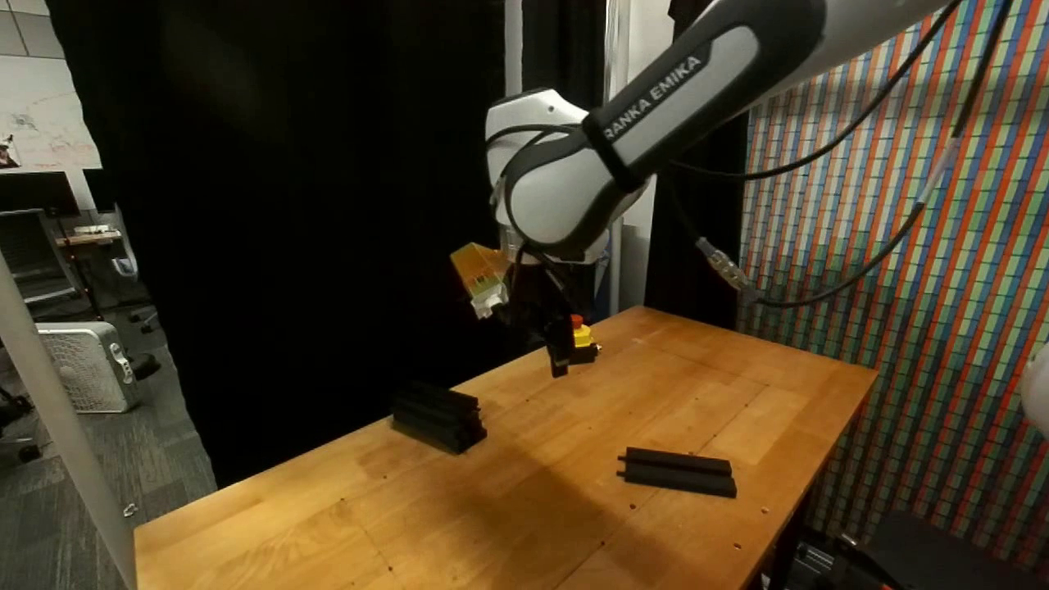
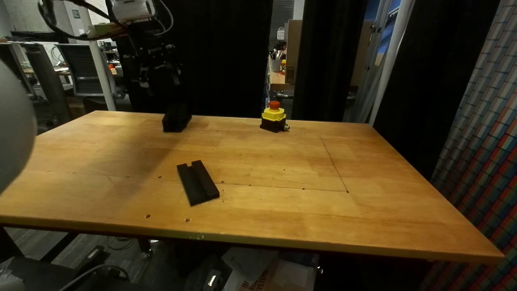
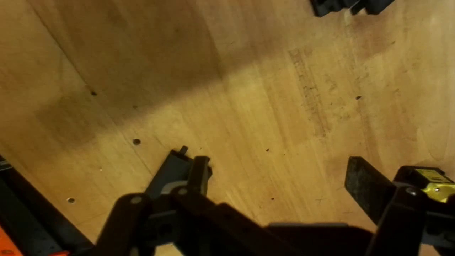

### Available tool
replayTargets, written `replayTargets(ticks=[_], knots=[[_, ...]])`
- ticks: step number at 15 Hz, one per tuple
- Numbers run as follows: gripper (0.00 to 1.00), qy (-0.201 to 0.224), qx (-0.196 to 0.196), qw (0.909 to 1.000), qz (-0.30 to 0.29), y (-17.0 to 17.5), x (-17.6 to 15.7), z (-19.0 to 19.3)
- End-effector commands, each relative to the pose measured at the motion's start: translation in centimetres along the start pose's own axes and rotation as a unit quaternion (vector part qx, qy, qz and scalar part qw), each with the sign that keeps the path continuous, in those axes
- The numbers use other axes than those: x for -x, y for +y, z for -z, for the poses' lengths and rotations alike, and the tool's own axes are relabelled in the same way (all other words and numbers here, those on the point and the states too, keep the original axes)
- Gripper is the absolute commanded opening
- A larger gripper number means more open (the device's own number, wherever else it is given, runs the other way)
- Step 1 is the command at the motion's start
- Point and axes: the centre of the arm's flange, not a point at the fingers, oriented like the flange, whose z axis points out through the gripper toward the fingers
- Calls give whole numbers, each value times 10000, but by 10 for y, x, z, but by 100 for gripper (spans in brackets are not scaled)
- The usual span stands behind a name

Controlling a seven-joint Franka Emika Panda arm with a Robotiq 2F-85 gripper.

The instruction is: Stack the black objects together

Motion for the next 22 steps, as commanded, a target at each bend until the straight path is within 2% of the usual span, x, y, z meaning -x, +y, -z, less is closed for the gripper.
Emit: replayTargets(ticks=[1, 5, 9, 15, 22], knots=[[100, -206, 213, 9990, -344, 75, -35, 4], [100, -329, 472, 9900, -1287, 116, -28, -15], [100, -397, 468, 9817, -1804, 144, -36, -51], [100, -605, 511, 9697, -2309, 142, -64, -104], [100, -598, 515, 9612, -2642, 123, -103, -137]])
